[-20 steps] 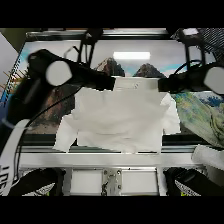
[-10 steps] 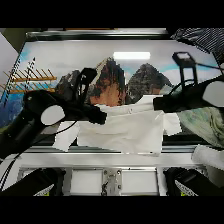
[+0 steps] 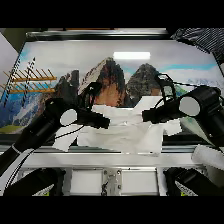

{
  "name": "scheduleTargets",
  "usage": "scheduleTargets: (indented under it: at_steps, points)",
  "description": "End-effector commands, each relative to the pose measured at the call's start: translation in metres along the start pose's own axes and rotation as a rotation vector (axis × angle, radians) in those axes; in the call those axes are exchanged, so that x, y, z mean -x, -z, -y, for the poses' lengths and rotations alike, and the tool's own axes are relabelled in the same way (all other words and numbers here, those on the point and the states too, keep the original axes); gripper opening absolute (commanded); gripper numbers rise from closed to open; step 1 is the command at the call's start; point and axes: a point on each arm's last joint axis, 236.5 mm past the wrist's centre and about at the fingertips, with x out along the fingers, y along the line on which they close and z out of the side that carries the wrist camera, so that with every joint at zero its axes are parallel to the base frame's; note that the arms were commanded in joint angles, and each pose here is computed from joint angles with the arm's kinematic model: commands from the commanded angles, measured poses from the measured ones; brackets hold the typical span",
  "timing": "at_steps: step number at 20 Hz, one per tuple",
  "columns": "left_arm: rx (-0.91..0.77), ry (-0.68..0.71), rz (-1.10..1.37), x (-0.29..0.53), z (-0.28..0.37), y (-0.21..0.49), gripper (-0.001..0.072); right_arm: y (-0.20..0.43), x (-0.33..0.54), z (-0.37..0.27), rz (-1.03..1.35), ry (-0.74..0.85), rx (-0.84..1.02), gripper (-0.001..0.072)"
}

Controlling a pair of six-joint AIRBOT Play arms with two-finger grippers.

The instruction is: Fold the clothes and pants, and hang the long-sleeved shirts on hangers.

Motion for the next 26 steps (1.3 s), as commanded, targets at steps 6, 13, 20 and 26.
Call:
scheduleTargets:
  at_steps: [6,13,20,26]
  points:
    - [0.068,-0.094,-0.19,-0.031,-0.045,0.056,0.001,-0.009,0.015,0.02,0.071,0.021,0.067,0.0695]
    - [0.085,-0.108,-0.222,-0.04,-0.055,0.07,0.001,-0.039,-0.065,0.021,-0.026,0.031,0.047,0.0676]
    - [0.085,-0.108,-0.221,-0.04,-0.055,0.07,0.001,-0.061,-0.17,-0.019,-0.191,-0.037,-0.005,0.0675]
    - [0.085,-0.096,-0.181,-0.042,-0.052,0.06,0.001,-0.062,-0.203,-0.021,-0.259,-0.02,-0.116,0.0674]
